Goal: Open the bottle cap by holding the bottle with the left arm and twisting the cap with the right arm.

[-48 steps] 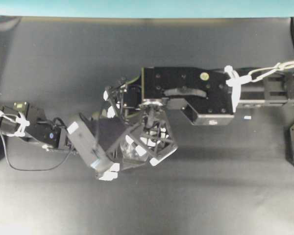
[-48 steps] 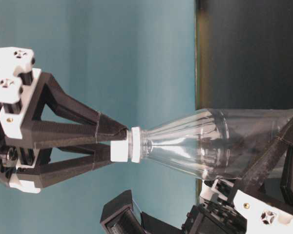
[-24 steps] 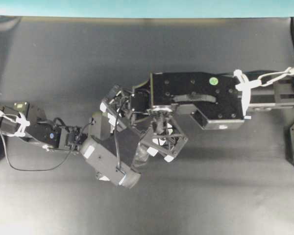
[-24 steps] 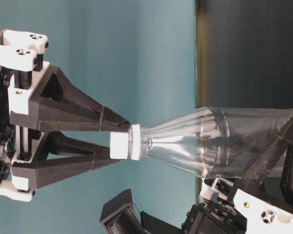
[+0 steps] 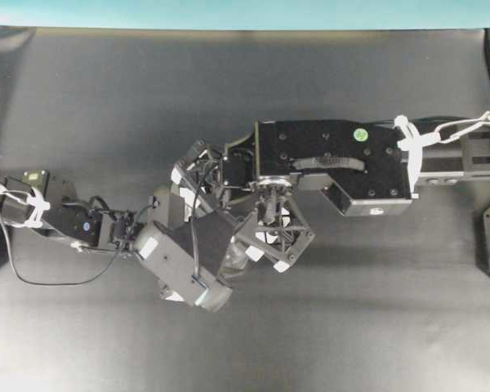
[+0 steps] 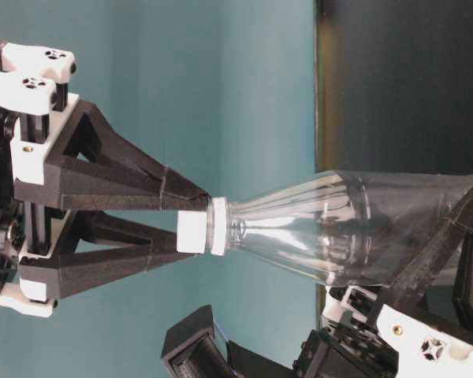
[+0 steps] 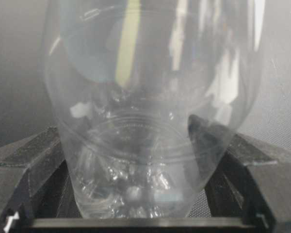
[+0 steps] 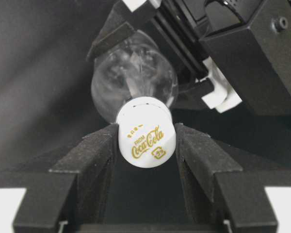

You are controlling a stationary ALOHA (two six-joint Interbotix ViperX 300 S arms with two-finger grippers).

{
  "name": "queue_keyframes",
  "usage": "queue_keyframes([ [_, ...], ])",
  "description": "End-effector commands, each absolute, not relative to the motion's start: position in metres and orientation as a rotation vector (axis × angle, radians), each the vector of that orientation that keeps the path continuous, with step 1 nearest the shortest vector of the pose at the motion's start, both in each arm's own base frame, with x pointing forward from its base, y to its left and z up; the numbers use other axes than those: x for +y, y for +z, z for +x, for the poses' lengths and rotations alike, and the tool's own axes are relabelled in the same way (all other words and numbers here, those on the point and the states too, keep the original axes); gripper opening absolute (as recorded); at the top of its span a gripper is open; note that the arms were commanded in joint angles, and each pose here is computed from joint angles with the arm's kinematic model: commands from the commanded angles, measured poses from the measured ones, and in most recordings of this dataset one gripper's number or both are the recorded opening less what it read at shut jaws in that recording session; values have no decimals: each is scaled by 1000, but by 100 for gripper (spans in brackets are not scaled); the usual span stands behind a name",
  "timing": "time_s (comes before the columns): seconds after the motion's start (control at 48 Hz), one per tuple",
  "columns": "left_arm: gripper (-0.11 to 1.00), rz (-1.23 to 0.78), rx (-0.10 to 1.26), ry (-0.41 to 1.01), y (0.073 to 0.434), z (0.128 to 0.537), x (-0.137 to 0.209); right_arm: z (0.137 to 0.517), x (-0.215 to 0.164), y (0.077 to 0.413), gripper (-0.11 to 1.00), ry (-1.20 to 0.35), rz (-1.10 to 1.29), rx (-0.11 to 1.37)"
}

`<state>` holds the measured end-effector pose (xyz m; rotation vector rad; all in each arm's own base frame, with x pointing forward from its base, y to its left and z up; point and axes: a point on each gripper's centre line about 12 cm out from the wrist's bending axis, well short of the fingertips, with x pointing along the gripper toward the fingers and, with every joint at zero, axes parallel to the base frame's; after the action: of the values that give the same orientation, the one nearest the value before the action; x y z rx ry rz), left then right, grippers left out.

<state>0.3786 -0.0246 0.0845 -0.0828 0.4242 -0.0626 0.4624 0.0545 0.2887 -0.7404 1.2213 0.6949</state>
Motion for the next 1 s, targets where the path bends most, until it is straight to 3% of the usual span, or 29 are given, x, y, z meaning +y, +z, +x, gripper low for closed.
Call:
queue_keyframes([
  [0.0, 82, -87, 432, -67, 83, 378, -27, 459, 79, 292, 37, 717, -745, 1199],
  [0.083, 82, -87, 434, -69, 82, 378, -27, 460, 79, 292, 40, 701, -729, 1197],
  [0.229, 82, -88, 434, -68, 83, 377, -27, 458, 80, 293, 74, 660, -687, 1199],
  [0.271, 82, -89, 432, -67, 83, 377, -26, 457, 81, 295, 79, 649, -677, 1197],
  [0.479, 82, -88, 455, -64, 81, 374, -26, 446, 79, 330, 77, 533, -551, 1149],
  [0.687, 82, -89, 486, -55, 79, 373, -23, 426, 61, 378, 77, 380, -412, 991],
  [0.979, 82, -88, 495, -54, 80, 372, -23, 386, 53, 395, 77, 318, -321, 787],
])
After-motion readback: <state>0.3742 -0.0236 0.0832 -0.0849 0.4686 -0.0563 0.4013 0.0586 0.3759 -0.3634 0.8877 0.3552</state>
